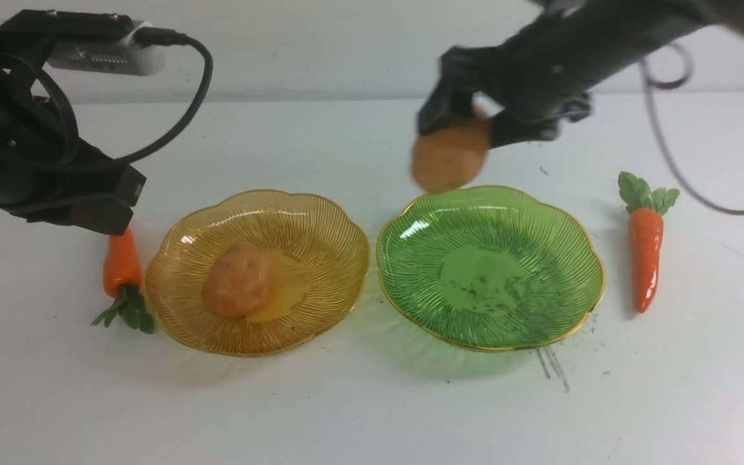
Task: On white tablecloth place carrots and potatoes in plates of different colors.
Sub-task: 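Pick up the potato from the right side of the table and place it in a plate with the right gripper, then pick up the carrot from the table and place it on the green plate with the left gripper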
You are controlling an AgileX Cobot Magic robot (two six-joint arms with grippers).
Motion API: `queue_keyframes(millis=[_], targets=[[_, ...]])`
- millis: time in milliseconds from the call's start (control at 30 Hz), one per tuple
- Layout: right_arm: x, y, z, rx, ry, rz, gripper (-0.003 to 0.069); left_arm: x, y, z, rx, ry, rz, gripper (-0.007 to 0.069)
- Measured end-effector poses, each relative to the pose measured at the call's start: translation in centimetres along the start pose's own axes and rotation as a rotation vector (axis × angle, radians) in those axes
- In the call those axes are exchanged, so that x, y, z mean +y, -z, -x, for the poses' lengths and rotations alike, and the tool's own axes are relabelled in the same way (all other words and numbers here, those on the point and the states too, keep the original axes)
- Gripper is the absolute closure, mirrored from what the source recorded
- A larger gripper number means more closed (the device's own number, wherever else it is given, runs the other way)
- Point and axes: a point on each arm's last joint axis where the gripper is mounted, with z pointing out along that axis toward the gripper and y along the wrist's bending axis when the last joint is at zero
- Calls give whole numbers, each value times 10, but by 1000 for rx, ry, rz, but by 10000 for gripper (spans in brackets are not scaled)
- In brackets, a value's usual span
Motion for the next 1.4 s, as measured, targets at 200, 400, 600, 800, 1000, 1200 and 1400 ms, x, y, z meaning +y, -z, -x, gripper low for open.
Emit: queue_keyframes(millis=[200,400,600,800,1000,1200,1400], targets=[[34,-89,-15,59,74,58,82,0,0,0,2,0,4,629],[42,-156,-29,133,68,68,82,0,0,-1,10,0,5,629],[38,-172,-33,213,30,57,35,0,0,-3,29,-3,5,629],[42,-163,-28,223,66,43,-28,1,0,-3,32,-6,13,629],[49,-137,-12,215,176,-25,-15,10,1,-3,23,57,94,629],[52,-62,27,19,290,-130,259,52,-13,-2,34,289,168,629],[39,23,45,-105,303,-245,600,94,-45,3,15,382,216,627]])
